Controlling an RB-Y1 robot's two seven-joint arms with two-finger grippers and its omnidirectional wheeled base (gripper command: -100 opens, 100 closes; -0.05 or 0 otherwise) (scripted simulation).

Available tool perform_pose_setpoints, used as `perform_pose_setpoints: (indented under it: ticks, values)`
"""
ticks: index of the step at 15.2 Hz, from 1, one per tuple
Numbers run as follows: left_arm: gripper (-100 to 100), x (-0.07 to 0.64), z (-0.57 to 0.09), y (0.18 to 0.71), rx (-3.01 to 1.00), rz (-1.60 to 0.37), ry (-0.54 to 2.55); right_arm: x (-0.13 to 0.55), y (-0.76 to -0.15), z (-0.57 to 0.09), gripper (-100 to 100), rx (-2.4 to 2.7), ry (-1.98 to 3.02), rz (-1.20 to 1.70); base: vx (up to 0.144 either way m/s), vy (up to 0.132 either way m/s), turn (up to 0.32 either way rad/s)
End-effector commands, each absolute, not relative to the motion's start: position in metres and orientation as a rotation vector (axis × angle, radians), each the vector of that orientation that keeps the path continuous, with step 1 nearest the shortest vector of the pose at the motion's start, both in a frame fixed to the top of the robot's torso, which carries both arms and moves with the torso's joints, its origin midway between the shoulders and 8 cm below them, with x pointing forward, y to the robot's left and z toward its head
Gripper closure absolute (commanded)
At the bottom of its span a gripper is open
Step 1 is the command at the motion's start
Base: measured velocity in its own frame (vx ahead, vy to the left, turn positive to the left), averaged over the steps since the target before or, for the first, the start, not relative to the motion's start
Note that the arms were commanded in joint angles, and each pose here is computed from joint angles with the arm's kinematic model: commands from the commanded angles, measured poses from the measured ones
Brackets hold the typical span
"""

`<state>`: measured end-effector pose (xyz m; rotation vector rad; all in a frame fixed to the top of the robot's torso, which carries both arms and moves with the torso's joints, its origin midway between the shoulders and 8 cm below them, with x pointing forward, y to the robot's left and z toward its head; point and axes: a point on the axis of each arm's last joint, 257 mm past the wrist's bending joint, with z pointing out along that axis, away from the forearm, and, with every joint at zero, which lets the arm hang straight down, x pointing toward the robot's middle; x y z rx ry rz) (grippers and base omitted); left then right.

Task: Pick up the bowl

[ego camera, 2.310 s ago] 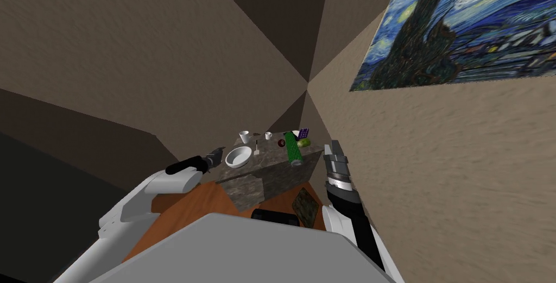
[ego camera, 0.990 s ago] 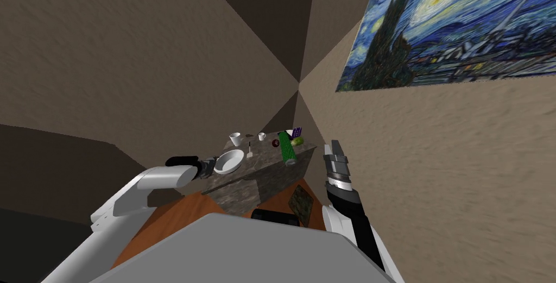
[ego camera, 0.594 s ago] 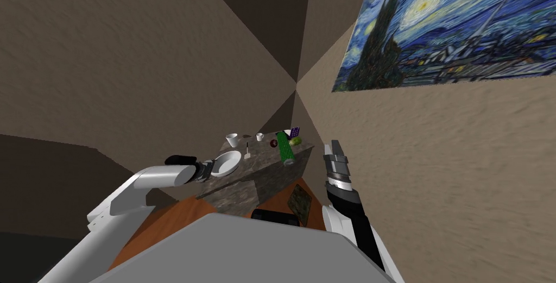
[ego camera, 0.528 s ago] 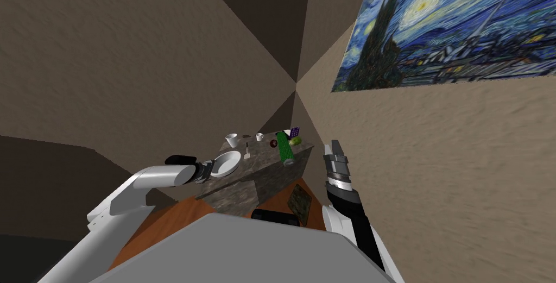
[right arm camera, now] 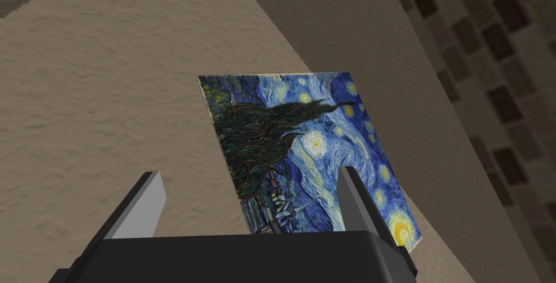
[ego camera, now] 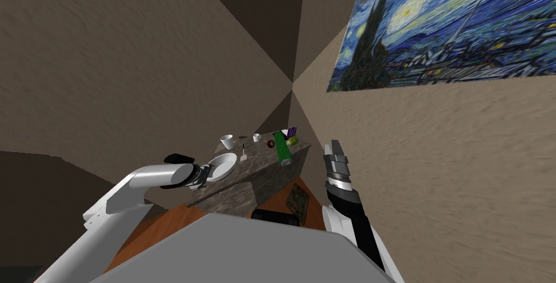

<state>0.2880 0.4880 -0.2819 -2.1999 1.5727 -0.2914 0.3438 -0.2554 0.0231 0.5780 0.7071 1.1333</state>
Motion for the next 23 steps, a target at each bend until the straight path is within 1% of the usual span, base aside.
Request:
perform_pose_setpoints:
  ticks: [1, 12, 21, 22, 23]
  values:
    - [-100, 0.282, -0.284, 0.487, -2.223, -0.273, 1.582, 0.344, -0.255, 0.023, 0, 0.578, 0.707, 1.133, 0.010, -0.001, -0.028]
    - [-100, 0.241, -0.294, 0.475, -2.405, -0.171, 1.642, 0.344, -0.255, 0.023, 0, 0.578, 0.707, 1.133, 0.017, -0.005, -0.079]
    - [-100, 0.248, -0.314, 0.481, -2.410, -0.173, 1.631, 0.344, -0.255, 0.023, 0, 0.578, 0.707, 1.133, -0.008, -0.001, -0.022]
    - [100, 0.249, -0.315, 0.481, -2.409, -0.174, 1.631, 0.344, -0.255, 0.023, 0, 0.578, 0.707, 1.133, 0.000, 0.000, 0.000]
    - [100, 0.249, -0.315, 0.481, -2.408, -0.174, 1.631, 0.344, -0.255, 0.023, 0, 0.578, 0.707, 1.133, 0.000, 0.000, 0.000]
